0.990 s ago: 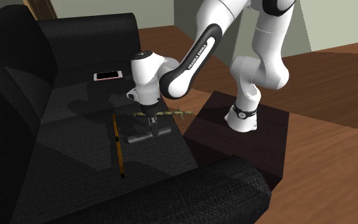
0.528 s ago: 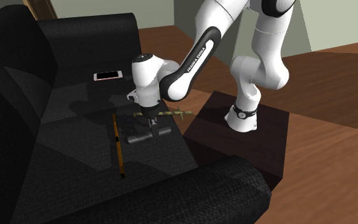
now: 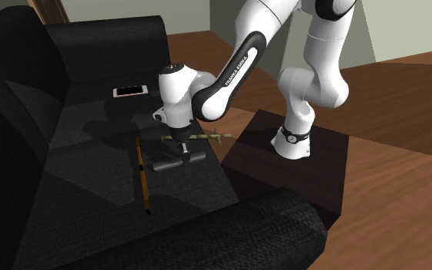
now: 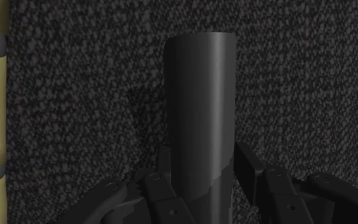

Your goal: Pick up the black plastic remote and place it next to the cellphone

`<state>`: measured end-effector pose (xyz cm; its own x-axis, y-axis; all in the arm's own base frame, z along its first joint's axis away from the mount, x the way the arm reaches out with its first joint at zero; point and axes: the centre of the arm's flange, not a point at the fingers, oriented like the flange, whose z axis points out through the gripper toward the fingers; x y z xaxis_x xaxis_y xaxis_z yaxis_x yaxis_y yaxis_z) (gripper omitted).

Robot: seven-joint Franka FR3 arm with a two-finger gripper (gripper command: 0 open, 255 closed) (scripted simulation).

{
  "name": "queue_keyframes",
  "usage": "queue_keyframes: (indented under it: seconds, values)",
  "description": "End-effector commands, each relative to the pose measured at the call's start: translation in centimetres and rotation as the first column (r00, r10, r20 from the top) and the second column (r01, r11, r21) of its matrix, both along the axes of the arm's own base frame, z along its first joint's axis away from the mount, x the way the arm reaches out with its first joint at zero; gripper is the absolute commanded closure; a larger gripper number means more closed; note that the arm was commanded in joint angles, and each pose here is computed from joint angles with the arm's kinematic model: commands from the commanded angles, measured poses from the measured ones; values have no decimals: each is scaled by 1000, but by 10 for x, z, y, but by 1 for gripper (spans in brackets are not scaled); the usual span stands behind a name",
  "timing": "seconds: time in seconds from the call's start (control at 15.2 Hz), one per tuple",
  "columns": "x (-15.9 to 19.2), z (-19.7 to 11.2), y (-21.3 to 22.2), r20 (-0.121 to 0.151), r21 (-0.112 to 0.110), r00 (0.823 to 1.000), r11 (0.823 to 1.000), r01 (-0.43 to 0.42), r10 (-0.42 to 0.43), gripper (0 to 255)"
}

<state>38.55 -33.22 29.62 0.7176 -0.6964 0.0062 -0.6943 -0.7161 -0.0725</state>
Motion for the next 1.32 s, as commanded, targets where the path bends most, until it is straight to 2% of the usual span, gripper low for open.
queue_keyframes:
  seconds: [0.0, 0.13, 1.25]
  values:
    - [1, -1, 2, -2, 2, 1000, 1000, -4, 4, 255]
    - [2, -2, 3, -2, 2, 1000, 1000, -4, 4, 255]
    - [2, 88, 3, -2, 2, 1000, 1000, -4, 4, 255]
